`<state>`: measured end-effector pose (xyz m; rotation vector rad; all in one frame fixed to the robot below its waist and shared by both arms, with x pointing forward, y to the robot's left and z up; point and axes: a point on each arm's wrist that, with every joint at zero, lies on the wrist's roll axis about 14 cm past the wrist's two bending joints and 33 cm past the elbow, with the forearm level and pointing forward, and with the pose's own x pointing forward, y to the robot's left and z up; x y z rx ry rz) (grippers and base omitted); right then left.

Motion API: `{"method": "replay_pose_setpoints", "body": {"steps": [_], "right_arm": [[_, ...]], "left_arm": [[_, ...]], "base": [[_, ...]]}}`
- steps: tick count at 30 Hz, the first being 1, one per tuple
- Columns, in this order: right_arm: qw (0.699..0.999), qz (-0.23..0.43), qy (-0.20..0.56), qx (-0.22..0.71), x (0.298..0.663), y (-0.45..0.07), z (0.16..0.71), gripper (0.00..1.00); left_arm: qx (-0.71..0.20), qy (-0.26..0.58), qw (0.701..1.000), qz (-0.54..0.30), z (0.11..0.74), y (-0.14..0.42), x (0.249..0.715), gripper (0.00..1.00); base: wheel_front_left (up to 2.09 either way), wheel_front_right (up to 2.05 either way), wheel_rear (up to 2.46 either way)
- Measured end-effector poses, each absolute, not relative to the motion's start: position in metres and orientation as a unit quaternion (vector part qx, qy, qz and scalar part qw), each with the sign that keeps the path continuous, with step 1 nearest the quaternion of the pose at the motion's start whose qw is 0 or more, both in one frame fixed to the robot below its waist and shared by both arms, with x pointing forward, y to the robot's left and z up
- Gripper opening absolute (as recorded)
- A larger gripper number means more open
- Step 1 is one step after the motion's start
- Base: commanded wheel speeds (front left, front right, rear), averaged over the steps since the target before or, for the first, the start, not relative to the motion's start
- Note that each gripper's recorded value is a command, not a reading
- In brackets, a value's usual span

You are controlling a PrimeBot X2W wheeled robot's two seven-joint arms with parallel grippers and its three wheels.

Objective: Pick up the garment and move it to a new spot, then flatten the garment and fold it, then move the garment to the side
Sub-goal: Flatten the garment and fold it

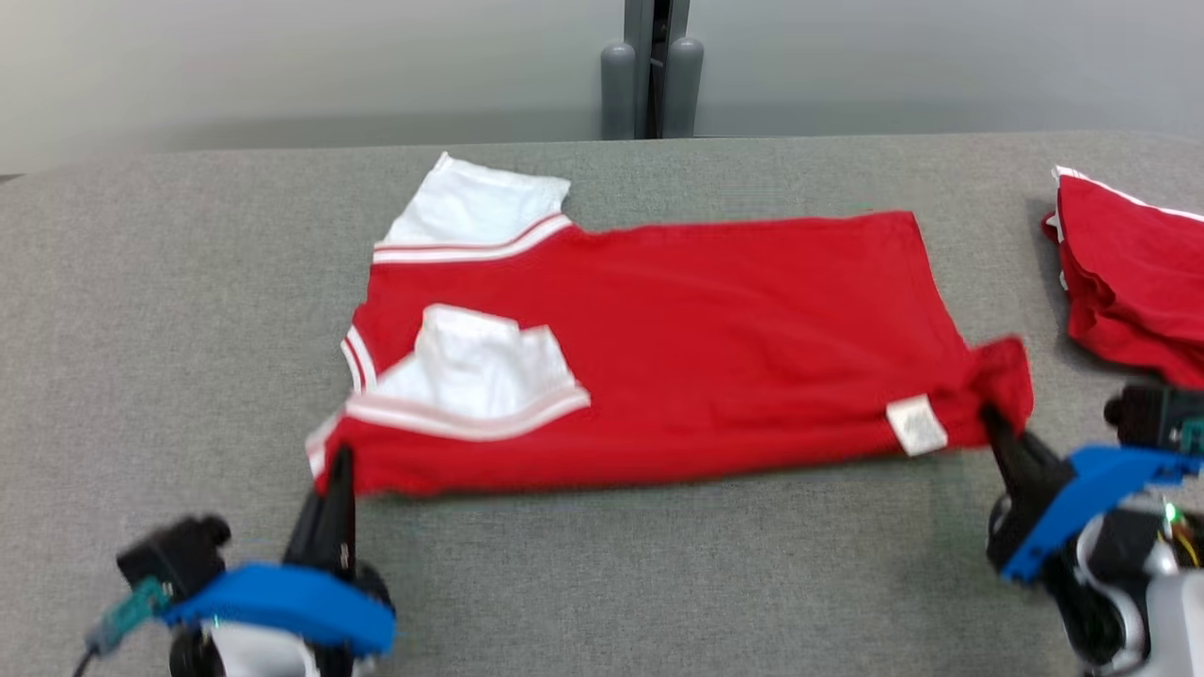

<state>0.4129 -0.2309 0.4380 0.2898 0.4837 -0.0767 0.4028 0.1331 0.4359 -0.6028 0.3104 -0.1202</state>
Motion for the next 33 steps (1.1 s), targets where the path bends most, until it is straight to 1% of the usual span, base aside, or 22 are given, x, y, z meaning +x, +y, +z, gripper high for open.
{"method": "replay_pose_setpoints", "body": {"steps": [1,2,5,8,11,12,13,14,15,16,17,21,25,29,33], "right_arm": [[0.957,-0.037,0.25,0.142,0.404,-0.23,0.434,0.0],[0.952,-0.041,0.268,0.14,0.387,-0.232,0.425,0.0],[0.944,-0.047,0.289,0.151,0.366,-0.233,0.414,0.0],[0.94,-0.055,0.298,0.159,0.354,-0.235,0.406,0.0],[0.939,-0.057,0.299,0.163,0.35,-0.234,0.401,0.0],[0.938,-0.056,0.299,0.166,0.349,-0.233,0.399,0.0],[0.939,-0.055,0.295,0.168,0.349,-0.231,0.399,0.07],[0.941,-0.054,0.286,0.174,0.35,-0.23,0.4,0.32],[0.943,-0.054,0.277,0.178,0.353,-0.229,0.402,0.47],[0.945,-0.053,0.269,0.18,0.354,-0.228,0.403,0.9],[0.947,-0.052,0.261,0.18,0.357,-0.227,0.405,1.0],[0.951,-0.05,0.252,0.173,0.359,-0.224,0.404,1.0],[0.957,-0.059,0.239,0.157,0.36,-0.231,0.408,1.0],[0.965,-0.066,0.213,0.136,0.365,-0.24,0.423,1.0],[0.976,-0.065,0.173,0.116,0.378,-0.244,0.448,1.0]], "left_arm": [[-0.298,0.167,0.938,-0.054,0.429,0.133,0.393,0.0],[-0.308,0.19,0.931,-0.044,0.418,0.134,0.374,0.0],[-0.314,0.222,0.923,-0.028,0.403,0.137,0.352,0.0],[-0.309,0.243,0.919,-0.021,0.393,0.137,0.34,0.0],[-0.308,0.257,0.916,-0.016,0.385,0.135,0.336,0.0],[-0.305,0.263,0.915,-0.015,0.382,0.134,0.335,0.31],[-0.302,0.266,0.916,-0.015,0.381,0.134,0.334,0.85],[-0.298,0.267,0.916,-0.016,0.379,0.133,0.334,1.0],[-0.297,0.269,0.916,-0.016,0.378,0.133,0.334,1.0],[-0.295,0.27,0.916,-0.016,0.377,0.133,0.335,1.0],[-0.29,0.271,0.918,-0.016,0.376,0.133,0.335,1.0],[-0.273,0.26,0.926,-0.017,0.379,0.138,0.341,1.0],[-0.252,0.226,0.941,-0.021,0.394,0.145,0.356,1.0],[-0.224,0.176,0.958,-0.043,0.423,0.147,0.382,1.0],[-0.18,0.118,0.974,-0.074,0.461,0.148,0.419,1.0]], "base": [[0.0,0.0,0.0],[0.0,0.0,0.0],[0.0,0.0,0.0],[0.0,0.0,0.0],[0.0,0.0,0.0],[0.0,0.0,0.0],[0.0,0.0,0.0],[0.0,0.0,0.0],[0.0,0.0,0.0],[0.0,0.0,0.0],[0.0,0.0,0.0],[0.0,0.0,0.0],[0.0,0.0,0.0],[0.0,0.0,0.0],[0.0,0.0,0.0]]}}
